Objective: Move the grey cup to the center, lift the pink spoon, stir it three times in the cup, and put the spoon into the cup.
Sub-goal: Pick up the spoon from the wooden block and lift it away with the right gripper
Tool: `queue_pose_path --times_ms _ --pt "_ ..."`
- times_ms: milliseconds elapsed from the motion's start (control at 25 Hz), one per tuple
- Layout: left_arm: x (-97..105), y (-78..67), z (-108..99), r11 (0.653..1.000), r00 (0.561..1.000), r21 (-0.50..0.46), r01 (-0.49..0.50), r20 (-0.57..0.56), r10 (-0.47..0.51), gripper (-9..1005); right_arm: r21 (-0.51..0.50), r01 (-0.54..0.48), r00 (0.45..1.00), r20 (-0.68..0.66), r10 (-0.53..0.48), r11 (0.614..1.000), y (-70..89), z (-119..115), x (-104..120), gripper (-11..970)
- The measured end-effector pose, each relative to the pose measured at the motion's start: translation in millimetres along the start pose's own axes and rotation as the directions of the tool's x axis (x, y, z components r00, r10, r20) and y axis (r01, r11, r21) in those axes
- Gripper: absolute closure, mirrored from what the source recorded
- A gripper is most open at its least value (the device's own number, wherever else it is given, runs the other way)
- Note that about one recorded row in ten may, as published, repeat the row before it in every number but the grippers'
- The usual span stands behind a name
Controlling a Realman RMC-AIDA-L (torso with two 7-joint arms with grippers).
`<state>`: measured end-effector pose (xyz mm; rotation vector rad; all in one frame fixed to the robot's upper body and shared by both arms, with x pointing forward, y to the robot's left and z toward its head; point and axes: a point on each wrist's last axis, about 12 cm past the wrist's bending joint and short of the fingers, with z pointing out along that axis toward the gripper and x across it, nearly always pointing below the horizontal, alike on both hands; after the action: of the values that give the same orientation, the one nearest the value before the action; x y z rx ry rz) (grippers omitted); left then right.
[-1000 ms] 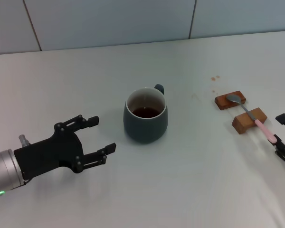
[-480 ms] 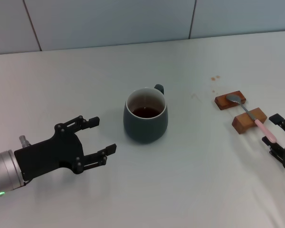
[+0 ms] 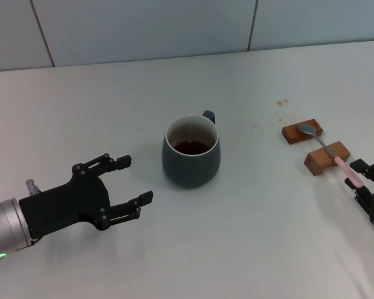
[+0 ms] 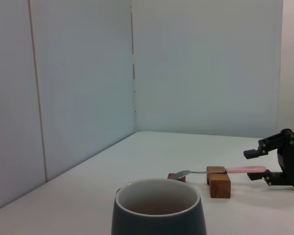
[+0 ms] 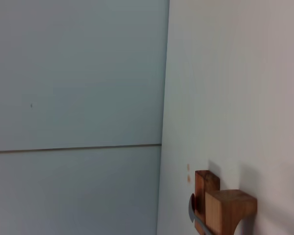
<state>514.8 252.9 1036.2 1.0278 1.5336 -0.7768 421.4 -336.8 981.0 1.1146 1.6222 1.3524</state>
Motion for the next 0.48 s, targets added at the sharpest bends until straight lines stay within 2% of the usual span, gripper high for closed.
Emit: queue_pose_path --times_ms 280,480 --pt "0.1 -0.2 0.0 1.0 1.0 0.002 0.0 -0.001 0.0 197 0.009 -0.001 1.0 -0.001 0.002 1.0 -1.0 1.2 0.7 559" --pt "0.1 -0.4 0.1 1.0 1.0 0.003 0.0 -0.001 0.0 198 0.016 0.0 1.0 -0.025 0.0 1.0 -1.2 4.8 4.0 573"
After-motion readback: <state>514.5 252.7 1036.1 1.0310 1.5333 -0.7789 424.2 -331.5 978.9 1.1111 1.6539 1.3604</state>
